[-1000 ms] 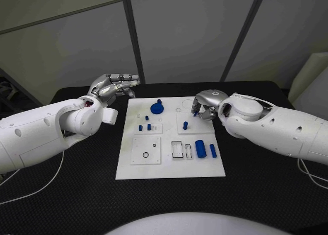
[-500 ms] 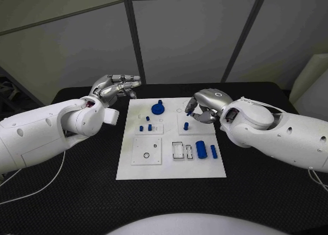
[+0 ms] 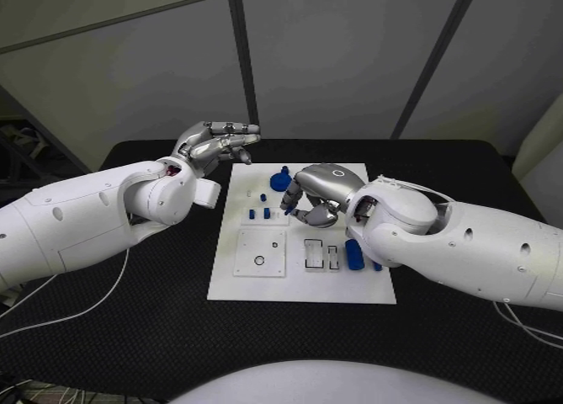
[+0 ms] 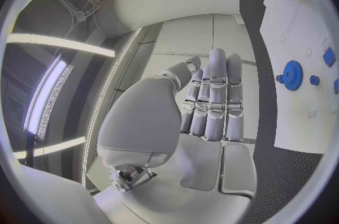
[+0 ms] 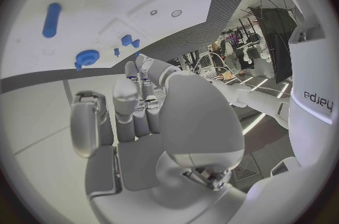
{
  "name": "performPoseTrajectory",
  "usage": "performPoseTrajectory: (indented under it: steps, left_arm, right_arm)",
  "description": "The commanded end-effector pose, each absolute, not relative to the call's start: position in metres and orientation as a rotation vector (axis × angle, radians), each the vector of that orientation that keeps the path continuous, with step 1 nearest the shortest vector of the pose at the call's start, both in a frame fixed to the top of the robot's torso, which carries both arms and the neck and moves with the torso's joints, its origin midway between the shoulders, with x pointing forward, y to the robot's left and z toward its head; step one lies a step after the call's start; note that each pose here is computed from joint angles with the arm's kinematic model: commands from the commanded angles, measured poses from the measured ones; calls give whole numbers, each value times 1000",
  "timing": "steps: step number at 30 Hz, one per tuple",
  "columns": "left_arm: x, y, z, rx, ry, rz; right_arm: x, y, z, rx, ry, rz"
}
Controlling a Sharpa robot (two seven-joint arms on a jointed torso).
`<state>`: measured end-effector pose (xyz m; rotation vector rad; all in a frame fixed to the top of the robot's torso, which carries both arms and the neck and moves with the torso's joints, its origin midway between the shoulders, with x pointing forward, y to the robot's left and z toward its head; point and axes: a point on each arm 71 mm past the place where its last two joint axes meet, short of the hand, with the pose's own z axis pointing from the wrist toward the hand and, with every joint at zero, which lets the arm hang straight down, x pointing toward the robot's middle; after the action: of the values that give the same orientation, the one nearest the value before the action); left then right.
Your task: Assemble the parts on the task board
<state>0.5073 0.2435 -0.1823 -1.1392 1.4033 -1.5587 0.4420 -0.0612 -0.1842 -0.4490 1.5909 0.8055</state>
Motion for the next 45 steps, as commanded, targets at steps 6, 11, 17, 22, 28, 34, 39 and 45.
performPoseTrajectory:
  steps: [6,11,17,22,28,34,39,45]
  left_arm:
    - [506,236,-181,-1136,1416,-1586]
    - [506,235,-181,-1134,1417,-1590]
    - [507,233,-181,-1132,1420,-1597]
    - [507,233,-181,-1133,1421,-1597]
    - [507,233,-181,-1133,1423,-1598]
    - [507,232,-181,-1133,1425,-1599]
    - [507,232,-181,-1133,1427,-1599]
    - [507,232,-181,-1133,1429,-1601]
  right_arm:
    - [434,-47,-213,-525,1697,803]
    - [433,-42,-222,-535,1716,790]
    - [434,-38,-227,-542,1724,773]
    - [434,-35,-231,-546,1728,769]
    - [432,-32,-233,-546,1721,777]
    - [431,-31,-235,-554,1733,770]
    - [432,-30,-236,-552,1731,763]
    - [433,-29,-236,-552,1724,753]
